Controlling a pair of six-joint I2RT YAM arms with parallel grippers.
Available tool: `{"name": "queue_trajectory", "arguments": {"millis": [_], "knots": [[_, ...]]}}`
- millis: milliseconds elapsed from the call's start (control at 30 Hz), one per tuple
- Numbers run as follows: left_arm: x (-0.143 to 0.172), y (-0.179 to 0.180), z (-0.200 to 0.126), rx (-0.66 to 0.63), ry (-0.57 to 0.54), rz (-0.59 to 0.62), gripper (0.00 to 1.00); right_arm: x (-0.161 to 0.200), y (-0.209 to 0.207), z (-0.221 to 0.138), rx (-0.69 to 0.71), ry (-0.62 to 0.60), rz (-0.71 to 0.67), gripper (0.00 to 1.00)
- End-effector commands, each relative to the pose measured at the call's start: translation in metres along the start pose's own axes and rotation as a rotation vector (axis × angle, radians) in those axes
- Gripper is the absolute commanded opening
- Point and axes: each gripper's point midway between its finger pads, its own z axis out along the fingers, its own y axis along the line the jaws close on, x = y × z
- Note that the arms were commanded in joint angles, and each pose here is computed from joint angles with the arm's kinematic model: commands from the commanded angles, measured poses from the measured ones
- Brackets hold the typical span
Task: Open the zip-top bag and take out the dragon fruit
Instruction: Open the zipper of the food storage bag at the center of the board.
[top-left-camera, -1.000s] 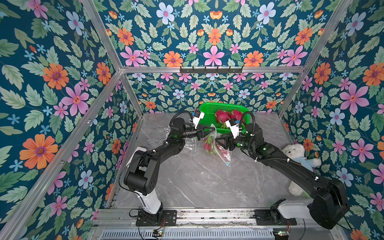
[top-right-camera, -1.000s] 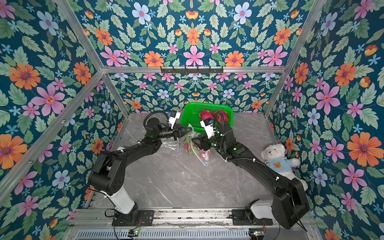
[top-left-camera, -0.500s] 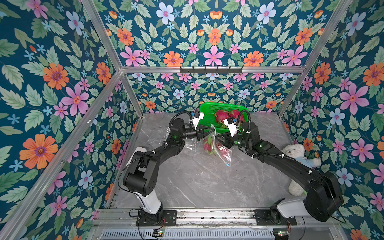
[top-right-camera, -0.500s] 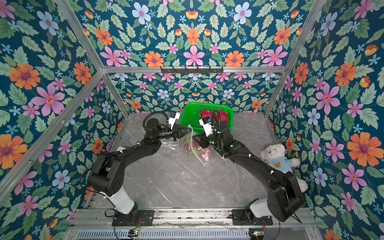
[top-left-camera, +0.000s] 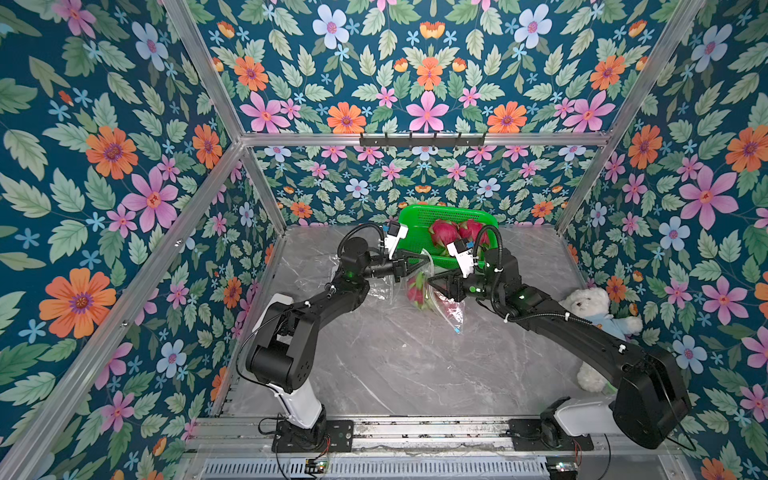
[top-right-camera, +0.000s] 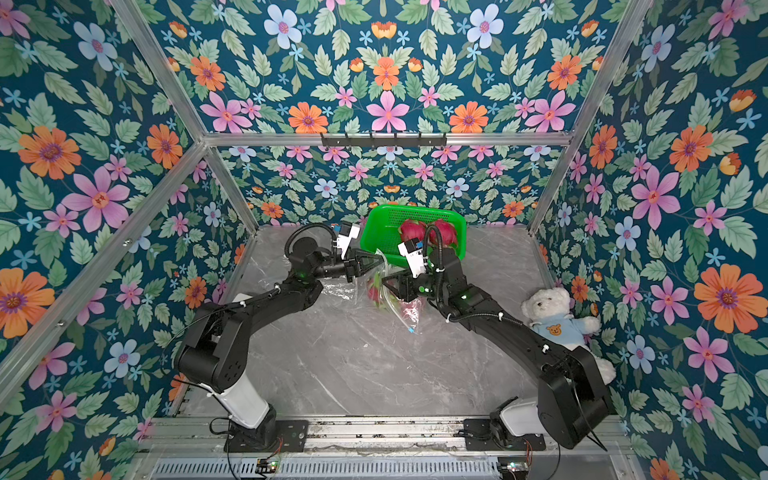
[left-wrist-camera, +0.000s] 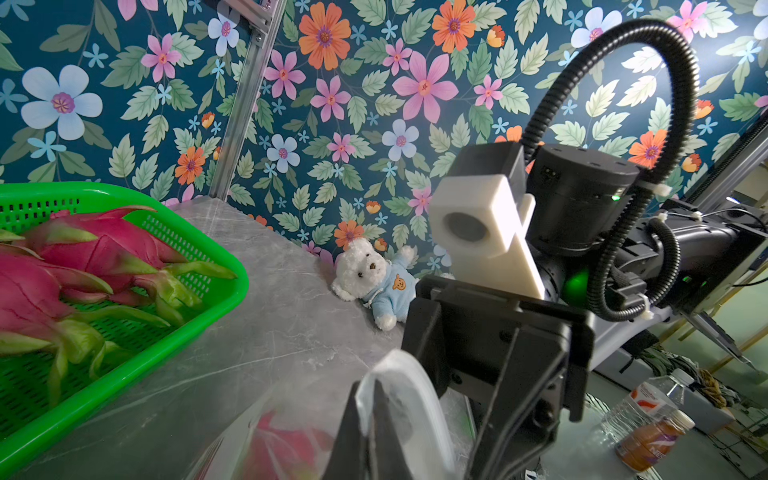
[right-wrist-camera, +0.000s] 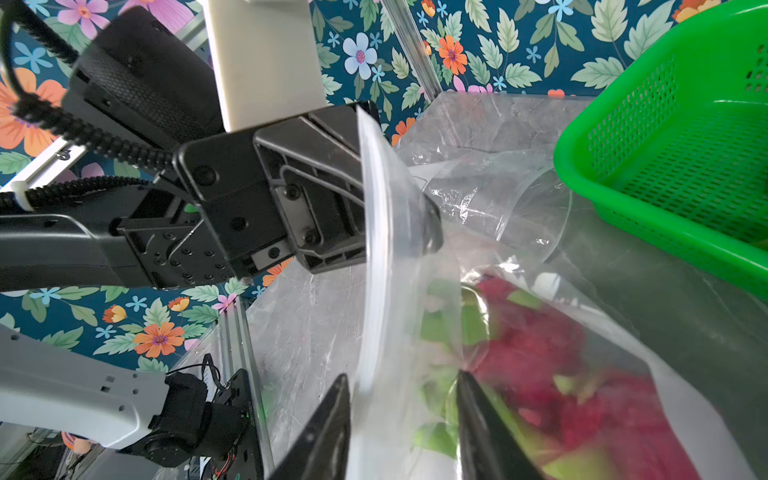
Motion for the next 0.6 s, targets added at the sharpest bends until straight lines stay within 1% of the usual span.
{"name": "queue_trajectory", "arguments": {"millis": [0,200,267,300,367,400,467,567], "knots": [[-0.007,-0.009,-0.001,0.025,-0.016,0.044,0.0,-0.008,-0.002,0.001,0.013,-0.03,-0.014,0.32],[-0.007,-0.009,-0.001,0.024,-0.016,0.046,0.0,-0.007,-0.003,0.001,0.018,-0.027,-0.014,0.21],[-0.007,-0.008,-0.001,0.022,-0.015,0.045,0.0,-0.009,-0.001,0.0,0.013,-0.031,-0.015,0.15],[-0.007,-0.007,-0.001,0.019,-0.017,0.045,0.0,-0.009,0.0,-0.001,0.009,-0.034,-0.013,0.12],[-0.006,-0.004,-0.001,0.012,-0.017,0.037,0.0,-0.012,0.003,-0.002,-0.003,-0.042,-0.012,0.02],[-0.006,-0.003,-0.001,0.004,-0.018,0.032,0.0,-0.014,0.004,-0.002,-0.008,-0.047,-0.009,0.0],[-0.006,0.006,-0.003,-0.037,-0.018,-0.001,0.0,-0.017,0.006,-0.003,-0.016,-0.051,0.005,0.0],[-0.003,0.022,-0.011,-0.14,-0.003,-0.055,0.0,-0.02,0.007,-0.005,-0.021,-0.057,0.019,0.0]]}}
